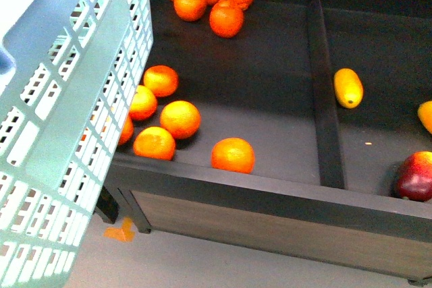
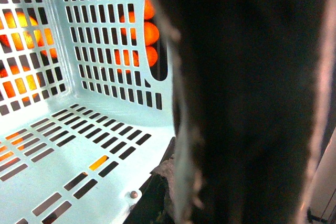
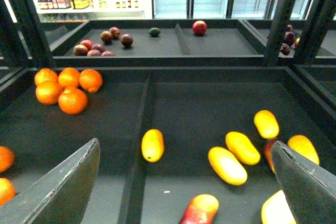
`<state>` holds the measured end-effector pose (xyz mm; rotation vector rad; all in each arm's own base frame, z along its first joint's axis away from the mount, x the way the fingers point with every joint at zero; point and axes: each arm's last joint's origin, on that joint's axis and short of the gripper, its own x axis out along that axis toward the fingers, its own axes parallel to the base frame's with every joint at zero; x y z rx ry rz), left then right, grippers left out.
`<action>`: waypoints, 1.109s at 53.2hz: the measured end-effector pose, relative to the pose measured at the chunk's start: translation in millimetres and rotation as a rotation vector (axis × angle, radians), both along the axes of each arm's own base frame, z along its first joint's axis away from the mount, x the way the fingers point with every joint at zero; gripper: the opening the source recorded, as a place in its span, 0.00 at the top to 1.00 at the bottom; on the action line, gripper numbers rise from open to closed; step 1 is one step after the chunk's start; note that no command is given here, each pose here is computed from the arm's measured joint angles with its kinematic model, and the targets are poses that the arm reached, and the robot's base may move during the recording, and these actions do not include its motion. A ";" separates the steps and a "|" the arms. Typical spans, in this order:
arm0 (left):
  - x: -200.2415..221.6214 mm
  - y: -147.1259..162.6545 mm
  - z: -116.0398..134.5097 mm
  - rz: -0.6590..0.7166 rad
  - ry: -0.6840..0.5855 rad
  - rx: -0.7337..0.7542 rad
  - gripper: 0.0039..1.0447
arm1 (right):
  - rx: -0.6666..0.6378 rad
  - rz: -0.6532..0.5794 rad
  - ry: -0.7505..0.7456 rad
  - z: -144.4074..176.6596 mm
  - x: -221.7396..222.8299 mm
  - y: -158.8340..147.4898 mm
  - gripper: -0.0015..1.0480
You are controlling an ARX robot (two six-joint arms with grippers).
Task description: Pick mango and avocado into basket
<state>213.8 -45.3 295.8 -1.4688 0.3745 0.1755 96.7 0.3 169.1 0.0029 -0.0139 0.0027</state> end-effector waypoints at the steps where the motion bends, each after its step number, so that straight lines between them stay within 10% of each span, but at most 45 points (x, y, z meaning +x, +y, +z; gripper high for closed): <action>1: -0.1 0.0 0.1 0.000 -0.001 0.001 0.96 | 0.000 0.001 0.000 0.0 0.0 0.0 0.08; 11: 0.3 2.4 0.2 0.021 -0.004 0.023 0.96 | 0.000 0.003 0.001 -0.1 0.1 -0.1 0.08; 25: 32.4 -19.8 -9.1 -0.378 0.111 0.246 0.96 | 0.000 -0.002 0.001 -0.1 0.1 -0.2 0.08; 59: 48.6 -172.0 -6.5 -0.911 0.025 0.277 0.96 | 0.000 -0.002 0.001 -0.1 0.1 -0.2 0.08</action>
